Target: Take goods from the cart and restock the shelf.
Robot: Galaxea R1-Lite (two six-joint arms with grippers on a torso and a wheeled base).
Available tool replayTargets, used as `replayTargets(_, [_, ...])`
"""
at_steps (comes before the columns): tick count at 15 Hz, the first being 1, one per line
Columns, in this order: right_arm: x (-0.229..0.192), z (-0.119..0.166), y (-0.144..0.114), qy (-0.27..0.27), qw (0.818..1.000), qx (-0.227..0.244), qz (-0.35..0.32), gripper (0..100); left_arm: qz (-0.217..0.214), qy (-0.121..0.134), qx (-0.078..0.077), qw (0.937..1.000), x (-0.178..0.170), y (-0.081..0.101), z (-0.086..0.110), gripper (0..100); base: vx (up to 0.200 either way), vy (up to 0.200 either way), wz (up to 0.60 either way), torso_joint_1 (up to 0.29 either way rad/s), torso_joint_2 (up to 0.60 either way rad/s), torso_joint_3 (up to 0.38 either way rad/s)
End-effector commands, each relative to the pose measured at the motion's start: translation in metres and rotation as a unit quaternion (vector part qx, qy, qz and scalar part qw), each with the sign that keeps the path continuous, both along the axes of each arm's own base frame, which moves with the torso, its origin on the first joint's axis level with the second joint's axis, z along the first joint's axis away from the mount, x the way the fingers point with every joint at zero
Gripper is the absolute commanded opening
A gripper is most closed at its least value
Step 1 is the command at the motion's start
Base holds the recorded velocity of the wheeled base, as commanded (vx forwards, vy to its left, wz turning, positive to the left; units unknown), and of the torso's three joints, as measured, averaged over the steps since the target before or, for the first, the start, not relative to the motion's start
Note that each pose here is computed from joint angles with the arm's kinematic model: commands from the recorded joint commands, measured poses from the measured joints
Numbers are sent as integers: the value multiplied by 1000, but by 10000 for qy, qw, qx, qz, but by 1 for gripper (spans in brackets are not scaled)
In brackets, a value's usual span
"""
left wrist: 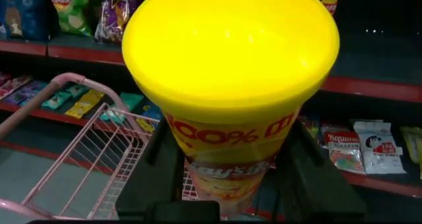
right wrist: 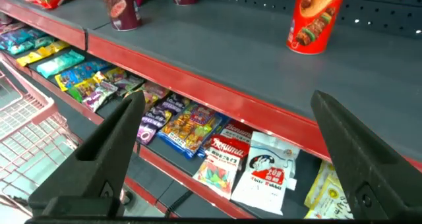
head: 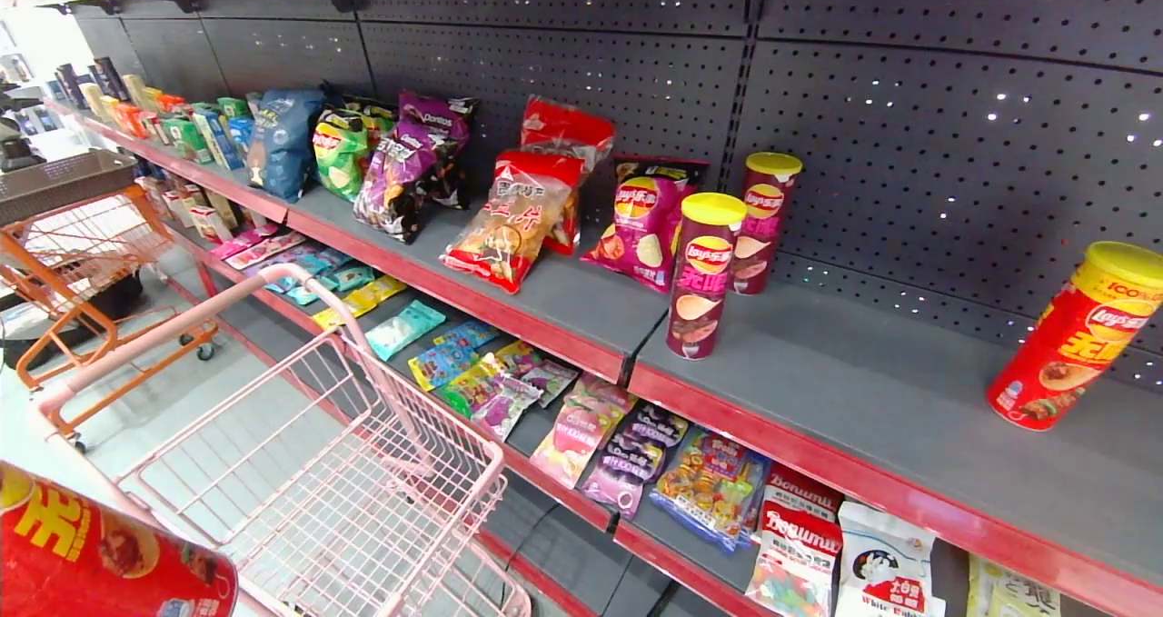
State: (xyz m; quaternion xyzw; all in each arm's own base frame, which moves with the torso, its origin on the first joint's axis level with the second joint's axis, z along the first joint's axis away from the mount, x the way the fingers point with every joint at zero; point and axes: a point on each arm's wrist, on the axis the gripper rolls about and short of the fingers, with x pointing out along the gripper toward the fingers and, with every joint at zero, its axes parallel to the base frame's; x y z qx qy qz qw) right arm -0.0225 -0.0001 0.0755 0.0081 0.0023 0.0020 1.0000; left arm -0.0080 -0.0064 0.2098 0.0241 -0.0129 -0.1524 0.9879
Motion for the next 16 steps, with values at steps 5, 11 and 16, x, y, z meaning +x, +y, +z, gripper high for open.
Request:
replayTargets(5, [0,0,0,-7,10000,-12,3,100,-7,-20,73,10000,0,0,-1,0,0,0,0,0,0,0])
replayTargets(11, [0,0,0,-7,10000,-12,3,100,140,-26,196,9997,-3,1,-12,0,0,0,-600,5,3,2])
replayTargets(16, [0,0,0,-7,10000,-12,11,100,416,-7,202,9989,-3,2,-13,0,0,0,-600,-2,4,0])
